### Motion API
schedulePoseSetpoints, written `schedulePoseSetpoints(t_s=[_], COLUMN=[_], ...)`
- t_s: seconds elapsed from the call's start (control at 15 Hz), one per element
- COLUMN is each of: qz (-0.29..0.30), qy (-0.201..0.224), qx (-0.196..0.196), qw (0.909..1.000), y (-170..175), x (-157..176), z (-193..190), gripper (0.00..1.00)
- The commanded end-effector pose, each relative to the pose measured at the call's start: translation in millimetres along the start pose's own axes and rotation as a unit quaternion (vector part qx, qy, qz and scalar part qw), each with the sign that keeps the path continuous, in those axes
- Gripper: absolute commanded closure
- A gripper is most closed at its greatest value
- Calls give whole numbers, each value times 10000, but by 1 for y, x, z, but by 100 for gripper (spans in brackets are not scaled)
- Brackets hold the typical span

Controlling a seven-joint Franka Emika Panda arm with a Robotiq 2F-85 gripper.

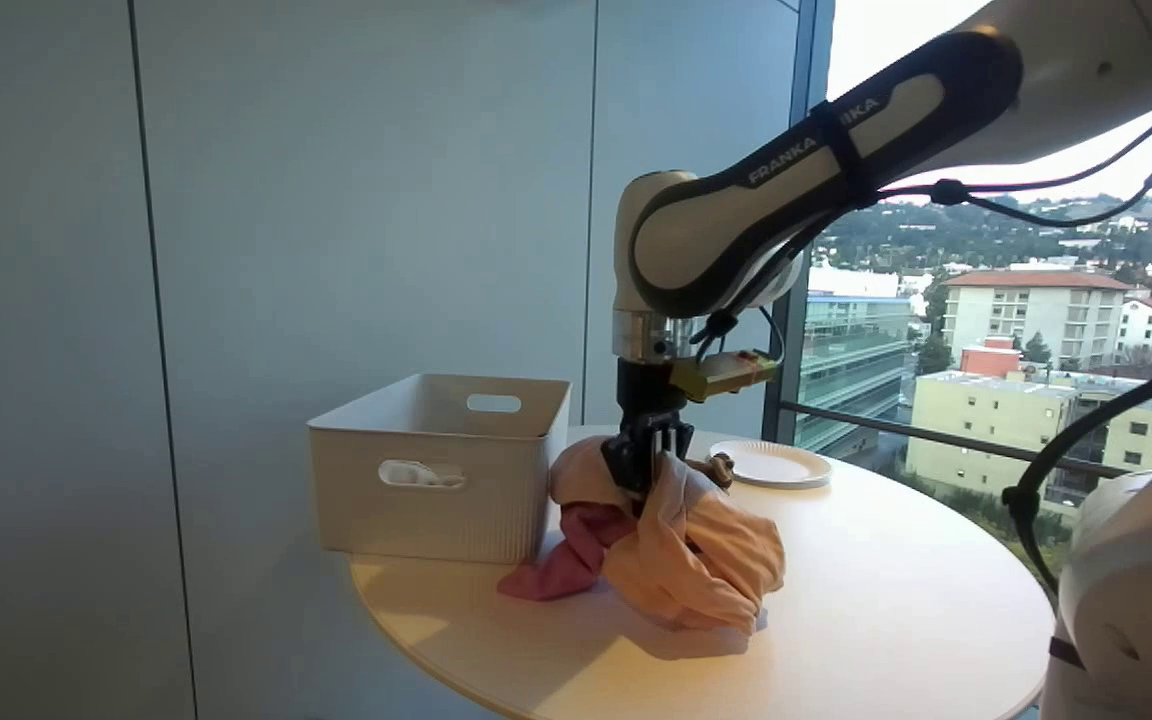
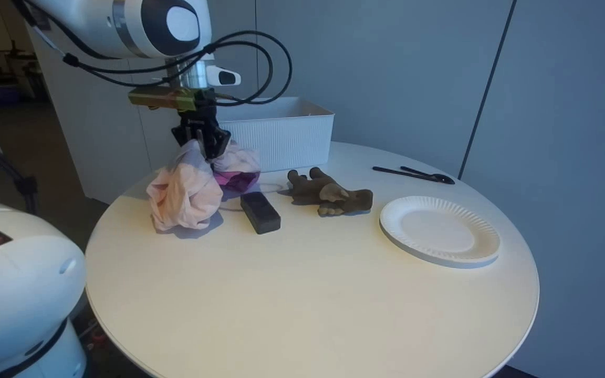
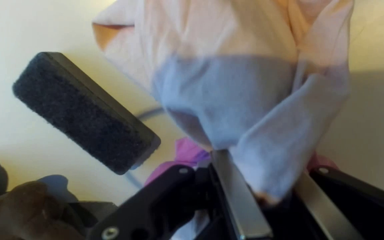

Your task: Put the shirts and toy moose inside the white basket

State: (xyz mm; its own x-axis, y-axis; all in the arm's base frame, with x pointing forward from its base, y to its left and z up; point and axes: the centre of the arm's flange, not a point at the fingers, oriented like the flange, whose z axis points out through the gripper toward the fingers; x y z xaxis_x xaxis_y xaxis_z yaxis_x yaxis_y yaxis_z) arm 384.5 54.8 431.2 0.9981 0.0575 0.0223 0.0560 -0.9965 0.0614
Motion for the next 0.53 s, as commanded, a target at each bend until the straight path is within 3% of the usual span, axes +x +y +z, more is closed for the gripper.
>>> schedulePoseSetpoints(t_s=[0.0,0.2,0.47], qz=[148,-13,-495], qy=[752,1221,1785], qx=[-578,-1107,-1796], qw=[9954,9863,9662], y=[-28,-54,-86], x=[-54,-90,-117], z=[-46,-79,-132], gripper=[90,90,89])
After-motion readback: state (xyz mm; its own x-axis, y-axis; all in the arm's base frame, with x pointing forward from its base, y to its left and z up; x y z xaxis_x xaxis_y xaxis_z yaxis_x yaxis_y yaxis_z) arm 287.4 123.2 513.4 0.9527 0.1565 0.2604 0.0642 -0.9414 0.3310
